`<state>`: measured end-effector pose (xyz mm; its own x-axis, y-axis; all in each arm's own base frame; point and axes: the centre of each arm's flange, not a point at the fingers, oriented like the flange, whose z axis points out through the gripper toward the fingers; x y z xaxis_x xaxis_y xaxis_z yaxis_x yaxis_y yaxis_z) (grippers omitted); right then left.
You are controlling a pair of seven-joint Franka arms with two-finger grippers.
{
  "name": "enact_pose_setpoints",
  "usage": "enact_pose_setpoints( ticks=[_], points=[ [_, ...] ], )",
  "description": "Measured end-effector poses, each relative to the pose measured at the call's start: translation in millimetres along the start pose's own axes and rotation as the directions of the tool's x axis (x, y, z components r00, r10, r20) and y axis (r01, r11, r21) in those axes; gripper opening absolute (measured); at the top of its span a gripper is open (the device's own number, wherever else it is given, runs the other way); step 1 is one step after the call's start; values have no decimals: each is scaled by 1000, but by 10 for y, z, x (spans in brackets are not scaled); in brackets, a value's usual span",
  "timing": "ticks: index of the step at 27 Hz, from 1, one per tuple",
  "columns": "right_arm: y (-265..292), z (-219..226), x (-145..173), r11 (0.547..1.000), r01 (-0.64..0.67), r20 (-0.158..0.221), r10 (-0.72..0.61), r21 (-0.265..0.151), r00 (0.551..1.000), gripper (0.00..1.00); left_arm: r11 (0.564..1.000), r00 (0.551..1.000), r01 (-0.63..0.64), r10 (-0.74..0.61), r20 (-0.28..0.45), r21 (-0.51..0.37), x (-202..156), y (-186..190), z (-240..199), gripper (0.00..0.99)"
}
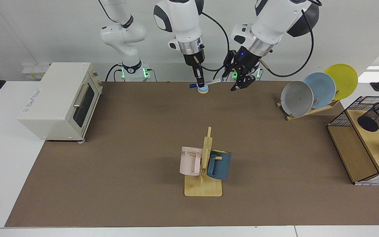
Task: Put markers into pen holder
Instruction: 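Grasp the marker with the left gripper from the right gripper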
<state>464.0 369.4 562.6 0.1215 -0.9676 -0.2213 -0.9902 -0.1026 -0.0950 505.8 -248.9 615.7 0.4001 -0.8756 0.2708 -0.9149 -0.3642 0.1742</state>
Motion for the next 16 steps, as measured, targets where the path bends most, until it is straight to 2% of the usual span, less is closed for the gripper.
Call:
enact_pose_setpoints(
  ticks=[8, 16],
  points=[
    [-29, -21, 13, 1000, 1, -4, -1, 8, 1000, 159, 1000, 1000, -9, 9, 17, -16, 140, 195, 372, 692],
    [-36, -24, 10, 1000, 3, -6, -3, 10, 1000, 159, 1000, 1000, -8, 8, 21, -16, 119, 224, 419, 634]
  ],
)
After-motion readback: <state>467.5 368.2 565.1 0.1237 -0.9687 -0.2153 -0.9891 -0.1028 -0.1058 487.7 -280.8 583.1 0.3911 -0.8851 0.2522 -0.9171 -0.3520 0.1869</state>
